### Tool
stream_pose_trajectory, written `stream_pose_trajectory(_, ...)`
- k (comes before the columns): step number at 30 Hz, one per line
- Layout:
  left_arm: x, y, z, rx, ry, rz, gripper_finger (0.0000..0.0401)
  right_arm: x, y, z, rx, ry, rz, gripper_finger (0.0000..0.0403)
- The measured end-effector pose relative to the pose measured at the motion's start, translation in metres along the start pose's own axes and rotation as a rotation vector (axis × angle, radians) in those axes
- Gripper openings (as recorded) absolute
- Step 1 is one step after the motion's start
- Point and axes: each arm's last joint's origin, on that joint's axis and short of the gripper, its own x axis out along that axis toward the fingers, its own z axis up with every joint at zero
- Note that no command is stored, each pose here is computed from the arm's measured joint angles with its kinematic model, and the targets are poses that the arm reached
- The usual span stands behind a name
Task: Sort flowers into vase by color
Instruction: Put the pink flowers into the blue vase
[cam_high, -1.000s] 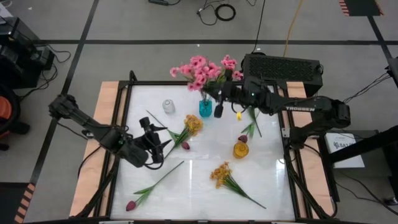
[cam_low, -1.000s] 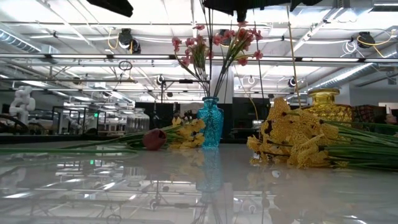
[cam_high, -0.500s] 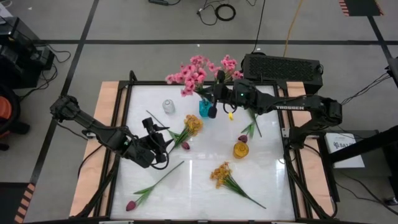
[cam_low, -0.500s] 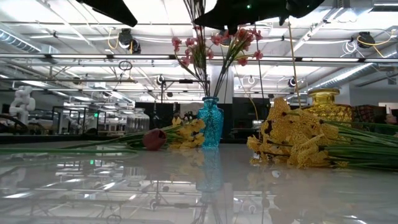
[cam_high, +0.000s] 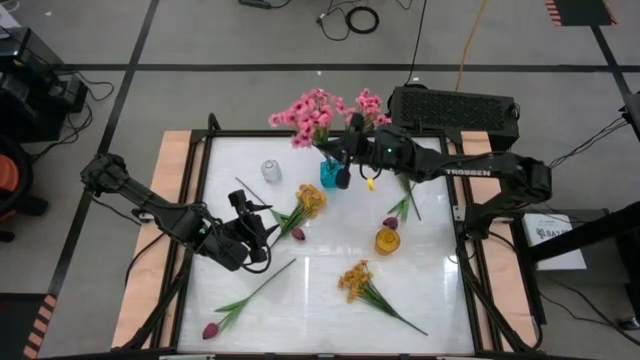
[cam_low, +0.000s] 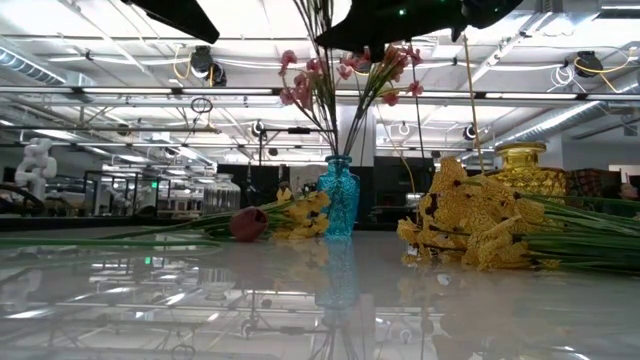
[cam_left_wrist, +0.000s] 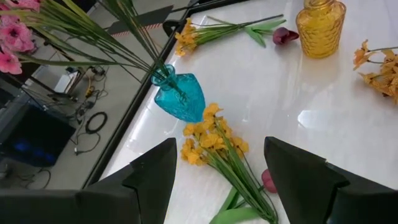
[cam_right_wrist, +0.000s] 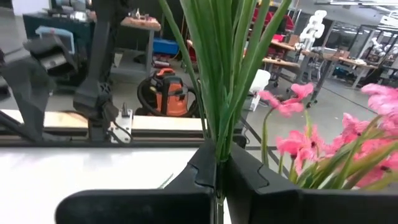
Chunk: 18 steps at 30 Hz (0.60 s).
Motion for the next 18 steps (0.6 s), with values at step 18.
stream_pose_trajectory(18, 0.0, -0.0001, 0.0001, -0.001, 0.0, -0.002, 0.025, 0.0021, 0.0011, -0.0066, -0.022, 0.047, 0.008, 0.0006)
